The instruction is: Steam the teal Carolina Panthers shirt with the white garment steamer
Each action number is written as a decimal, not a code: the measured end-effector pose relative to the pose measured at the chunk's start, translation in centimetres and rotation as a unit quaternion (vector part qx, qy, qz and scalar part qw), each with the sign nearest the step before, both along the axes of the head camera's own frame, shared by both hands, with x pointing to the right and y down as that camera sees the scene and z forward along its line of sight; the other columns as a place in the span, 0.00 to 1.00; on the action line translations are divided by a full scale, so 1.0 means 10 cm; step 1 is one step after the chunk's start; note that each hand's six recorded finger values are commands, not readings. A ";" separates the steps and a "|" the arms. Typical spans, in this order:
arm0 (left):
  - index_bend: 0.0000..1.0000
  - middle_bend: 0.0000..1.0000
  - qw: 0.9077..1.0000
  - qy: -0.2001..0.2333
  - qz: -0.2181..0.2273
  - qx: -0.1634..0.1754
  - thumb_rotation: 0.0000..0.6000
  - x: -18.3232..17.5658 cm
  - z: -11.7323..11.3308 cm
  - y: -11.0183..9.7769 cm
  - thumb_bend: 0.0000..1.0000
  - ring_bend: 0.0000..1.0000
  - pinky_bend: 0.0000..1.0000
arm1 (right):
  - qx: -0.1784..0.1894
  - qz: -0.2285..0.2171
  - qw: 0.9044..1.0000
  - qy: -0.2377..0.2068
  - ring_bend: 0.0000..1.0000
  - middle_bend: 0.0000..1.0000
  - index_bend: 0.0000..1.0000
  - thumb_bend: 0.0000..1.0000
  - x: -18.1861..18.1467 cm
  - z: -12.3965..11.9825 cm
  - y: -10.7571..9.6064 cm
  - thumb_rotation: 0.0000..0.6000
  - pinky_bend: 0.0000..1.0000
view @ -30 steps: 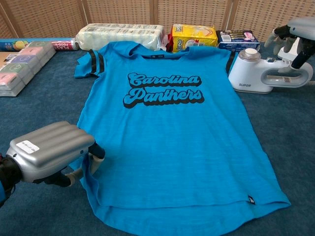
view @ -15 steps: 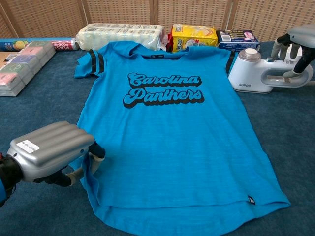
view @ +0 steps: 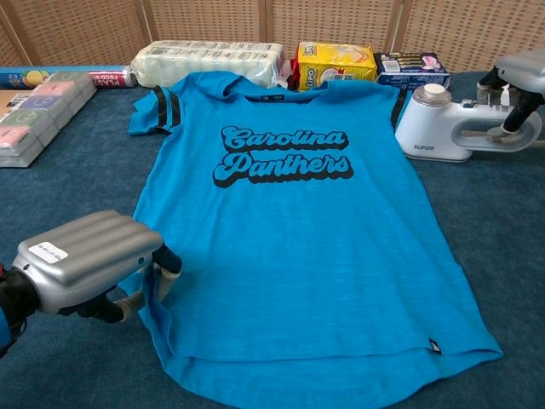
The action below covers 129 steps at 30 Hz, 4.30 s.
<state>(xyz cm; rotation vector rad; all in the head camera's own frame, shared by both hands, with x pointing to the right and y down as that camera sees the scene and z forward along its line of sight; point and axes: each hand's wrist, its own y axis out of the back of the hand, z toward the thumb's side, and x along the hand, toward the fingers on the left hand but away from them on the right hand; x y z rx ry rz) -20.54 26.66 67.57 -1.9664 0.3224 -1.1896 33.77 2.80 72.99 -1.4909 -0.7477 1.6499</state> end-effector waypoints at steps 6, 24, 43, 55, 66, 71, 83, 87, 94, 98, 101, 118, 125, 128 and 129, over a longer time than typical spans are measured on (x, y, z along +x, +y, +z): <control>0.63 0.62 1.000 0.001 -0.003 -0.001 1.00 0.00 0.00 0.00 0.49 0.48 0.37 | 0.011 0.011 1.000 0.001 0.61 0.55 0.51 0.32 0.00 0.03 -0.04 1.00 0.58; 0.63 0.62 1.000 0.004 -0.009 -0.004 1.00 0.00 0.02 -0.01 0.49 0.48 0.37 | 0.023 0.032 0.999 -0.001 0.64 0.57 0.53 0.42 -0.04 0.17 -0.05 1.00 0.65; 0.63 0.62 1.000 0.004 -0.016 -0.006 1.00 -0.02 0.04 -0.02 0.49 0.48 0.37 | 0.064 0.051 0.997 -0.006 0.78 0.70 0.63 0.40 -0.05 0.23 -0.04 1.00 0.81; 0.63 0.62 1.000 0.003 -0.022 -0.004 1.00 -0.04 0.04 -0.04 0.49 0.48 0.37 | 0.068 0.124 0.985 -0.095 0.84 0.76 0.69 0.39 -0.01 0.24 -0.07 1.00 0.87; 0.63 0.62 1.000 0.006 -0.019 0.003 1.00 -0.03 0.00 -0.04 0.49 0.48 0.37 | 0.063 0.175 0.968 -0.167 0.85 0.76 0.70 0.39 0.10 0.13 -0.13 1.00 0.87; 0.63 0.62 1.000 0.006 -0.018 0.003 1.00 -0.03 -0.01 -0.03 0.49 0.48 0.37 | 0.058 0.185 0.963 -0.190 0.85 0.76 0.69 0.39 0.12 0.06 -0.13 1.00 0.87; 0.63 0.62 1.000 0.007 -0.016 0.005 1.00 -0.04 -0.05 -0.03 0.49 0.48 0.37 | 0.043 0.193 0.947 -0.254 0.85 0.76 0.69 0.38 0.04 -0.27 -0.13 1.00 0.87; 0.63 0.62 1.000 0.008 -0.017 0.005 1.00 -0.04 -0.06 -0.04 0.49 0.48 0.37 | 0.034 0.185 0.943 -0.273 0.85 0.76 0.70 0.38 -0.05 -0.43 -0.11 1.00 0.87; 0.63 0.62 1.000 0.011 -0.018 0.007 1.00 -0.05 -0.08 -0.04 0.49 0.48 0.37 | 0.045 0.177 0.953 -0.243 0.85 0.76 0.70 0.38 0.07 -0.60 -0.11 1.00 0.87; 0.63 0.62 1.000 0.010 -0.019 0.006 1.00 -0.06 -0.07 -0.04 0.49 0.48 0.37 | 0.039 0.182 0.950 -0.250 0.85 0.76 0.69 0.38 0.07 -0.60 -0.06 1.00 0.87; 0.63 0.62 1.000 0.010 -0.019 0.005 1.00 -0.07 -0.07 -0.05 0.49 0.48 0.37 | 0.028 0.178 0.949 -0.258 0.85 0.76 0.70 0.38 0.00 -0.61 0.01 1.00 0.87; 0.63 0.62 1.000 0.014 -0.027 -0.007 1.00 -0.10 -0.06 -0.07 0.49 0.48 0.37 | -0.069 0.113 0.948 -0.290 0.85 0.75 0.69 0.38 -0.69 -0.52 0.70 1.00 0.86; 0.63 0.62 0.999 0.017 -0.026 -0.007 1.00 -0.08 -0.05 -0.06 0.49 0.48 0.37 | -0.087 0.083 0.952 -0.283 0.85 0.75 0.69 0.38 -0.92 -0.41 0.88 1.00 0.86; 0.63 0.62 0.999 0.017 -0.026 -0.007 1.00 -0.08 -0.05 -0.06 0.49 0.48 0.37 | -0.093 0.068 0.953 -0.281 0.85 0.75 0.69 0.38 -1.05 -0.35 0.95 1.00 0.86; 0.63 0.62 0.999 0.017 -0.026 -0.007 1.00 -0.08 -0.05 -0.06 0.49 0.48 0.37 | -0.092 0.059 0.954 -0.278 0.85 0.75 0.69 0.38 -1.09 -0.33 0.96 1.00 0.86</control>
